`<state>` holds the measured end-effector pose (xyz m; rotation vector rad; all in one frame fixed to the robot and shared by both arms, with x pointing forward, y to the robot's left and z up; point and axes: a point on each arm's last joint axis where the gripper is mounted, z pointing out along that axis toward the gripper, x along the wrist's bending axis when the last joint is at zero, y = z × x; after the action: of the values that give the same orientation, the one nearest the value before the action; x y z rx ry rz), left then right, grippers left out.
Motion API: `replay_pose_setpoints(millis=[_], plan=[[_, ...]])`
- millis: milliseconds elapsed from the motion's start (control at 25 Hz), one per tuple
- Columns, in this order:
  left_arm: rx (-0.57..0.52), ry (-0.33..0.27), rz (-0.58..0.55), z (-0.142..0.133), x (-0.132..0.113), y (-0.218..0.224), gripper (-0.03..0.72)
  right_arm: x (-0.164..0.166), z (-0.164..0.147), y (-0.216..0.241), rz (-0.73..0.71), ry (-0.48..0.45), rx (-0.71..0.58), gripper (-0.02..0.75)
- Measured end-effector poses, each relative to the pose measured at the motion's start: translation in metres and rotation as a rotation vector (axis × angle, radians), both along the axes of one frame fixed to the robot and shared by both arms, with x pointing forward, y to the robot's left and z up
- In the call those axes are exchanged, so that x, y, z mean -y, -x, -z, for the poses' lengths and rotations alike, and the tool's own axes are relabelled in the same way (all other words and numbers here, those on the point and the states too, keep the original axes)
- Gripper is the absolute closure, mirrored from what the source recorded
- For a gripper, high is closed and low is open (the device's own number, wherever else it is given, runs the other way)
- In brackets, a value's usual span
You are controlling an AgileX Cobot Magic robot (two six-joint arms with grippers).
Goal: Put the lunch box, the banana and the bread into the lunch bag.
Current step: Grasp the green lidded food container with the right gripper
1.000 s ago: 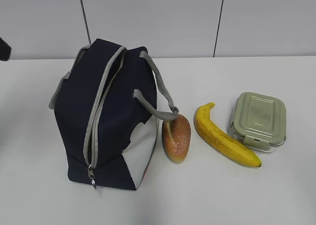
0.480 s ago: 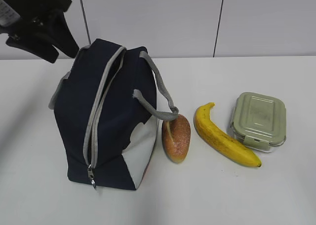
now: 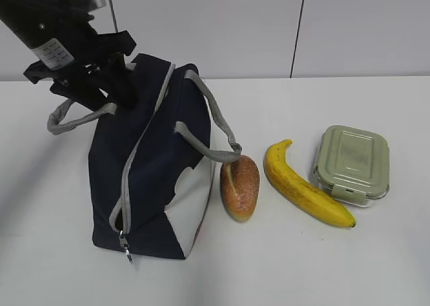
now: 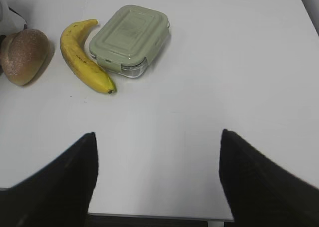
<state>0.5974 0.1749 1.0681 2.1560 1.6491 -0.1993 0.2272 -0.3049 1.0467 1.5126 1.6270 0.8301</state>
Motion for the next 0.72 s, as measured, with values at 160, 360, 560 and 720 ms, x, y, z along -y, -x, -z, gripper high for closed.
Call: replay_pose_setpoints(millis=[160,360,560,720], plan=[[-0.004,0.005,0.007,0.0008,0.0032,0.0005,0.377,0.0000,0.0000,0.0000,0.000,0.000,0.000,0.177],[-0.009,0.004,0.008,0.0017,0.0033,0.0005,0.634,0.0000,0.0000,0.0000,0.000,0.000,0.000,0.177],[-0.013,0.019,0.006,0.0011,0.0045,0.0008,0.687,0.0000,0.0000,0.0000,0.000,0.000,0.000,0.177],[-0.025,0.062,0.000,-0.0004,0.0079,0.0016,0.687,0.0000,0.0000,0.0000,0.000,0.000,0.000,0.177]])
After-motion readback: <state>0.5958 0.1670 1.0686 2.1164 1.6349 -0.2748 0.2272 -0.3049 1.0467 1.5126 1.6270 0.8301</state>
